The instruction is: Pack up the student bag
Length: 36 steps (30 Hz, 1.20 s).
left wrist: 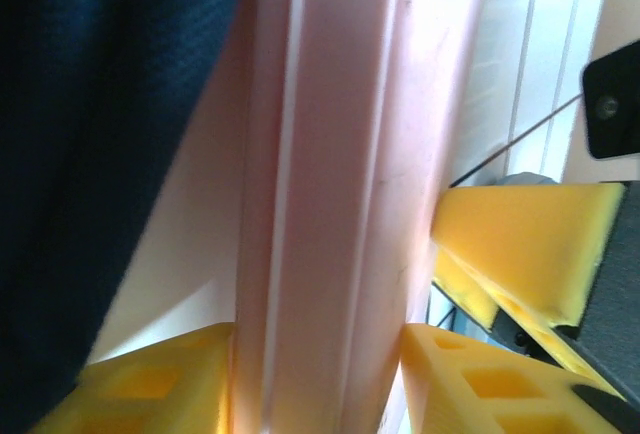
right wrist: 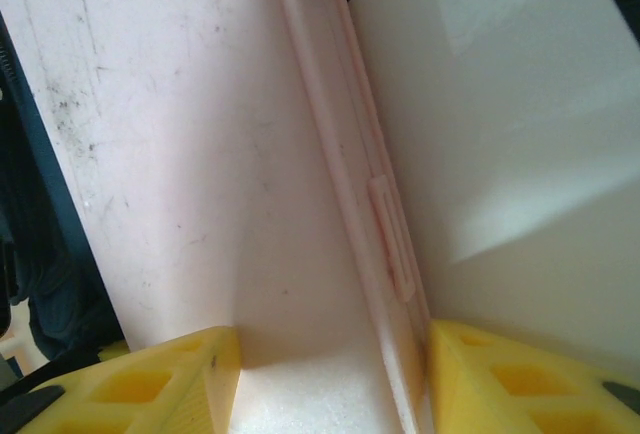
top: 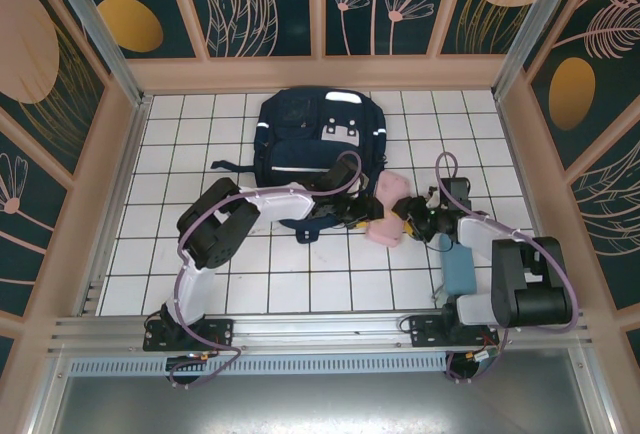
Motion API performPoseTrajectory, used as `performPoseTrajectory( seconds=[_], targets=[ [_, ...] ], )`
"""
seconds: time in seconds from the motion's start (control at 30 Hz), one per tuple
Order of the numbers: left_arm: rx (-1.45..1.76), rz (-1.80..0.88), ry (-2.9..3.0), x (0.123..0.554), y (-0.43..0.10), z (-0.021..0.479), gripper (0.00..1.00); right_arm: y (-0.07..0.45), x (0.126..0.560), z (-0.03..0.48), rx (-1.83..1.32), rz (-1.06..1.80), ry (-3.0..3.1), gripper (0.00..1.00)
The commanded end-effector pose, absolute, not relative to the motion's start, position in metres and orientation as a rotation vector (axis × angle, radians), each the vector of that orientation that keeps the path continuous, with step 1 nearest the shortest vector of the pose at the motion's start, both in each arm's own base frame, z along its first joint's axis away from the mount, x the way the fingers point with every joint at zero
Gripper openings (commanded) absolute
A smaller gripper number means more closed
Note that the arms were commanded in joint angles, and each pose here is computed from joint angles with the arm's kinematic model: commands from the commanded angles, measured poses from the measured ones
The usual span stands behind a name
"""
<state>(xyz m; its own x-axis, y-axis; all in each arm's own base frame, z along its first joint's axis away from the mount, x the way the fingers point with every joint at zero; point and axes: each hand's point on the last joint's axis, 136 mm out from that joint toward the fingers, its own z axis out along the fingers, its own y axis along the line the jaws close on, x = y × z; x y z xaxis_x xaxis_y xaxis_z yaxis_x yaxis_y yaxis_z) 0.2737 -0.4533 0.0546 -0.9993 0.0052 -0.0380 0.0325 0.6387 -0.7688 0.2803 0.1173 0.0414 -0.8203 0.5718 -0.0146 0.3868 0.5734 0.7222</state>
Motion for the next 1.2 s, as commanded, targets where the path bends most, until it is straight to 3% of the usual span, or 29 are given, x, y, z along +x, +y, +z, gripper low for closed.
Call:
performPoseTrajectory(
  seconds=[0.0, 0.4, 0.73, 1.0, 1.17],
  targets=[
    [0.149, -1.638, 2.559, 0.271, -0.483, 0.135, 0.46, 0.131, 0.264, 0.047, 0.815, 1.197, 2.596, 0.51],
    [-0.011, -1.662, 2.572, 0.270, -0.474, 0.116, 0.45, 0.134, 0.254, 0.052, 0.874, 1.256, 2.574, 0.51],
    [0.036, -1.636, 2.514, 0.275, -0.469, 0.136, 0.10, 0.113, 0.269, 0.063, 0.825, 1.032, 2.587, 0.56],
    [0.137, -1.577, 2.377, 0.298, -0.443, 0.190, 0.06, 0.085, 0.304, 0.121, 0.695, 0.777, 2.479, 0.72],
    [0.010, -1.382, 2.326, 0.339, -0.377, 0.205, 0.06, 0.097, 0.325, 0.157, 0.592, 0.831, 2.411, 0.74]
  ],
)
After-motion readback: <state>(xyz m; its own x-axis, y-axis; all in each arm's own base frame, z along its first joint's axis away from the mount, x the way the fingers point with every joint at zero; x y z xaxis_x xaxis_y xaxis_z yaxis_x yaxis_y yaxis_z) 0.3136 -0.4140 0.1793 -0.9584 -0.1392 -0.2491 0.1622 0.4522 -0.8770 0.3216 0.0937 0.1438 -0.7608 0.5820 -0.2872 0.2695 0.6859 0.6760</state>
